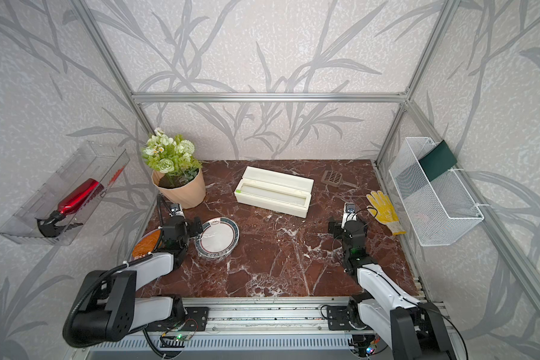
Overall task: Wrap the plate with plastic wrap
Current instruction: Reset both arms
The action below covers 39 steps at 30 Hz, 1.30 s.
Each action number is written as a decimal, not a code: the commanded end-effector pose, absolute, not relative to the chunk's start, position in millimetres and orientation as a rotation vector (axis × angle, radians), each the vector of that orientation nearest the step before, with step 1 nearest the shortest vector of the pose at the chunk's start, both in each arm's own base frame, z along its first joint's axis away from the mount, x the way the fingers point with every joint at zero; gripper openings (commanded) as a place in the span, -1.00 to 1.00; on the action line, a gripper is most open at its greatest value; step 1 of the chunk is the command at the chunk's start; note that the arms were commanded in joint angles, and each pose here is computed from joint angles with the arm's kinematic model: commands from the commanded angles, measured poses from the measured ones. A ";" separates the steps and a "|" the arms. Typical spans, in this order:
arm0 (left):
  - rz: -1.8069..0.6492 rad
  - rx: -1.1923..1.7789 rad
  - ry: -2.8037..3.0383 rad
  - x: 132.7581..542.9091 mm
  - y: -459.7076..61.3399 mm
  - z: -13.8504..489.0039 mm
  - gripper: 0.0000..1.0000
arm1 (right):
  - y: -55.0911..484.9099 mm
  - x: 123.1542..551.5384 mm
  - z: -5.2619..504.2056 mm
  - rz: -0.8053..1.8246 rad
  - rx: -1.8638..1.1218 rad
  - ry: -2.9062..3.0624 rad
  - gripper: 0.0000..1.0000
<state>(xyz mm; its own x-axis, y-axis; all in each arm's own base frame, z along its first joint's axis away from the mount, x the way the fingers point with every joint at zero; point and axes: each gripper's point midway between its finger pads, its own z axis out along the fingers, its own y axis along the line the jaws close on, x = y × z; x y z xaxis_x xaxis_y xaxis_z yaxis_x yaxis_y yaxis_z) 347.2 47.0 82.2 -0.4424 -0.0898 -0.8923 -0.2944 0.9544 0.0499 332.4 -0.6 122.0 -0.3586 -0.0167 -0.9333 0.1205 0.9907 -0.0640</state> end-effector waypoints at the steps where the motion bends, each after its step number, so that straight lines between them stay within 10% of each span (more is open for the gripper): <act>1: 0.172 -0.154 1.861 375.7 32.6 109.6 0.98 | -1.8 344.2 127.3 -0.055 0.106 1.848 0.98; 39: 0.161 -0.187 1.953 394.3 39.8 92.1 0.98 | 43.4 397.1 92.5 0.032 -0.203 1.882 0.98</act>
